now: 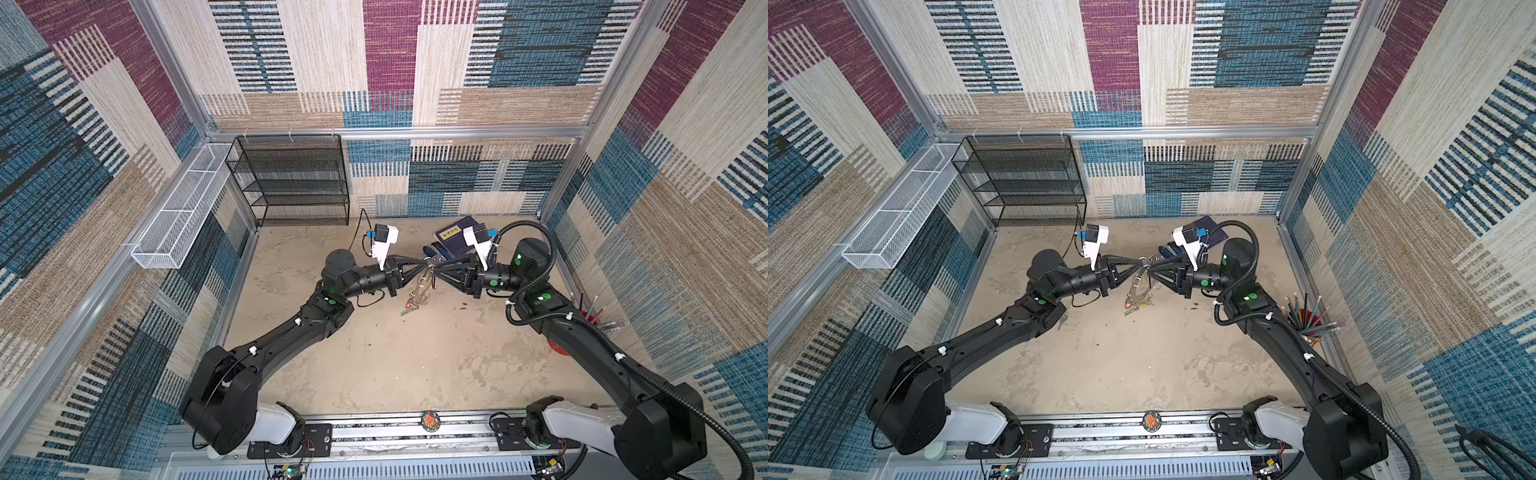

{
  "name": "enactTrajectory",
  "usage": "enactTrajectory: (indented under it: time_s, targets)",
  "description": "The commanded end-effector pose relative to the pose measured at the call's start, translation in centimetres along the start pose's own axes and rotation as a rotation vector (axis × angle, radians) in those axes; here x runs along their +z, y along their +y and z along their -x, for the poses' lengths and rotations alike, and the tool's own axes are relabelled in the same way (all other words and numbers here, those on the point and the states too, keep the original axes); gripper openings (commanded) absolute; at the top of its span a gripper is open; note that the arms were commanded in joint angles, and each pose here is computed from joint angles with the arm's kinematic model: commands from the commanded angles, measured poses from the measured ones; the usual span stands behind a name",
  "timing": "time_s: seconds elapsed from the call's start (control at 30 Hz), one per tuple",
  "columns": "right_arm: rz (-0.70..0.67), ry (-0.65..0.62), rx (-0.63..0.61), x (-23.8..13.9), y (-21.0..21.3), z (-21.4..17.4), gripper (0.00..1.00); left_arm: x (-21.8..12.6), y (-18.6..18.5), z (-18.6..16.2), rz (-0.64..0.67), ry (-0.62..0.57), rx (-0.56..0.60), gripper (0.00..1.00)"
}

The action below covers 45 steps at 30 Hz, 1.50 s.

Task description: Put the keys on the keyring

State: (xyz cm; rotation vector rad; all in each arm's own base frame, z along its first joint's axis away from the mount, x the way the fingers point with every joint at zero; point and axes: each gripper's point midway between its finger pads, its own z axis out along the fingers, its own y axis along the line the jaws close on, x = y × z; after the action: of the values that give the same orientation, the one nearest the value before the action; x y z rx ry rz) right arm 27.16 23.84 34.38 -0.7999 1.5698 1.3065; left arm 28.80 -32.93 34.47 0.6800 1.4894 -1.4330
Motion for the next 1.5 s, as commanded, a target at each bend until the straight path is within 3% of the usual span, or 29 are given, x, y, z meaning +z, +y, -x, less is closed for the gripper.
enactTrajectory:
  time_s: [0.0, 0.23, 0.3, 0.4, 0.93, 1.47]
  targets:
    - [0.009, -0.031, -0.029, -1.2, 1.3, 1.1, 0.28, 0.1, -0.5, 1.0, -0.027, -0.042, 0.037, 0.00]
    - [-0.016, -0.051, -0.027, -1.3, 0.4, 1.9, 0.35, 0.5, -1.3, 0.9, -0.111, -0.044, 0.025, 0.00]
    - [-0.002, -0.053, -0.024, -1.0, 0.1, 2.1, 0.45, 0.6, -1.6, 0.9, -0.132, -0.047, 0.022, 0.00]
    - [0.001, -0.059, -0.026, -0.6, -0.5, 2.4, 0.49, 0.4, -1.9, 1.0, -0.149, -0.059, 0.023, 0.00]
    - [0.096, -0.050, 0.012, 0.3, -0.2, 1.7, 0.32, 0.4, -2.0, 0.7, -0.168, -0.055, 0.015, 0.00]
    - [0.124, -0.039, 0.041, 1.6, -0.2, 0.7, 0.24, 0.4, -2.2, 0.8, -0.182, -0.062, 0.008, 0.00]
